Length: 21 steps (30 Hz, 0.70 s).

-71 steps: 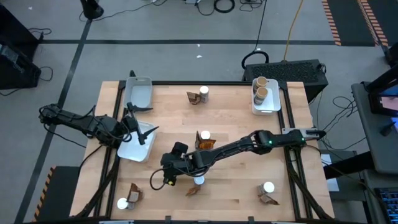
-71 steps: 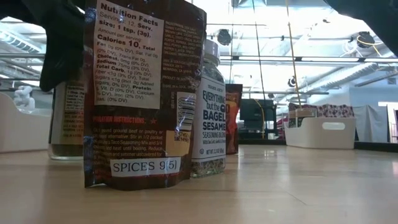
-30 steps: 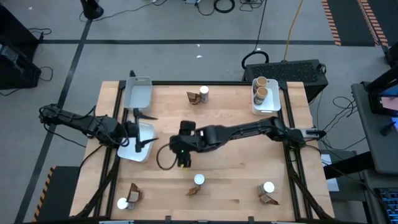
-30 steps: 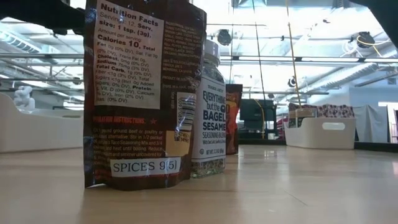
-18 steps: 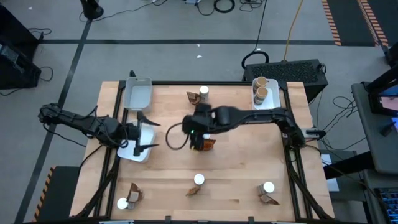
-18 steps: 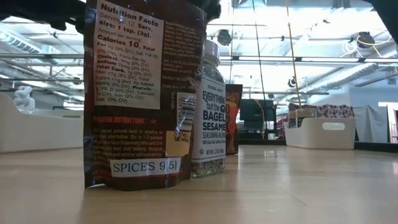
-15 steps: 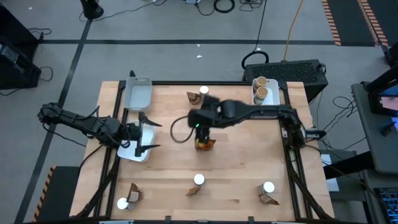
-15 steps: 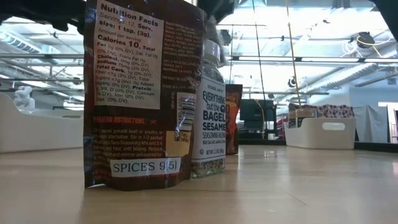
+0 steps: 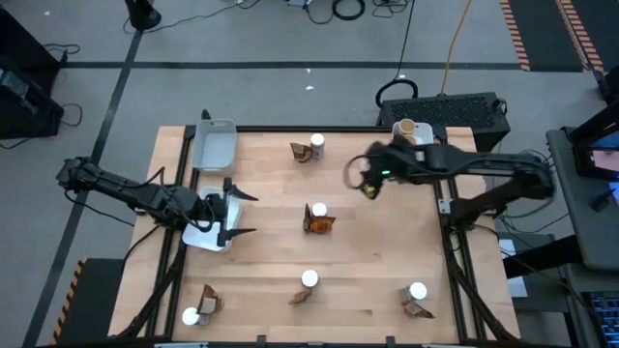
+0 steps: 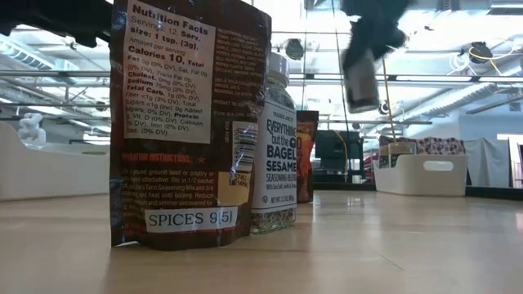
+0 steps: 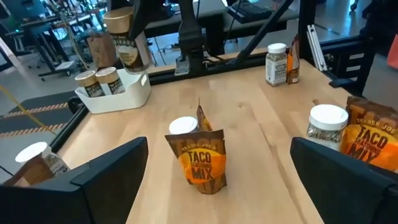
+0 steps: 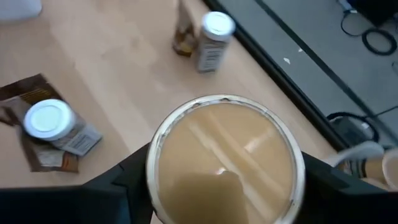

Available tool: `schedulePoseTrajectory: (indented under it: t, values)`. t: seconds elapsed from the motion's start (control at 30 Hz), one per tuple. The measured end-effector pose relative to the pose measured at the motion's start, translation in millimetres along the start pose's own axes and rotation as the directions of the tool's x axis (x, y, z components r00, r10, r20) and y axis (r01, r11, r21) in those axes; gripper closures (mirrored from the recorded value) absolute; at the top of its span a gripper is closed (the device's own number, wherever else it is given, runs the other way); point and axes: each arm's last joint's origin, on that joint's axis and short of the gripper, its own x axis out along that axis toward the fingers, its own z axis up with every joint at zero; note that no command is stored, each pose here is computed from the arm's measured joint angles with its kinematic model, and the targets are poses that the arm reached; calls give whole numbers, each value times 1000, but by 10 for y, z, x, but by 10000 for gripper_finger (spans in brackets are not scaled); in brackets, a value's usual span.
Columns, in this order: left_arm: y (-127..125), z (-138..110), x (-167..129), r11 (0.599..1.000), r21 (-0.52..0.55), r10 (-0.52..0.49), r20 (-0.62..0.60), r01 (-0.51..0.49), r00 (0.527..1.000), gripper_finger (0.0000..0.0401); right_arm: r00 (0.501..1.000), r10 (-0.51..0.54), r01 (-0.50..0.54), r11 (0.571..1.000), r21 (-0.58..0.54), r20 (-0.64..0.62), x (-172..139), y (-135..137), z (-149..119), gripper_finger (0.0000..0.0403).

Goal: Sort spices by type
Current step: Put the gold seasoning bottle into the right white bin

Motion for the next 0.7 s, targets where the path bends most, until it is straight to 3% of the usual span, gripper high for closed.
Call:
schedulePoseTrajectory:
  t: [0.27, 0.47, 0.7]
  values:
    - [-2, 12, 78, 1000, -8, 17, 18, -17, 1000, 96, 996, 2, -12, 993, 114, 86, -135, -377, -542, 160]
    - [35, -9, 129, 999, -10, 46, 3, -46, 999, 157, 989, -107, 89, 981, 170, 101, -205, -549, -781, 160]
    - [77, -48, 180, 997, 9, 75, -28, -75, 997, 185, 961, -263, 237, 943, 234, 88, -232, -656, -882, 160]
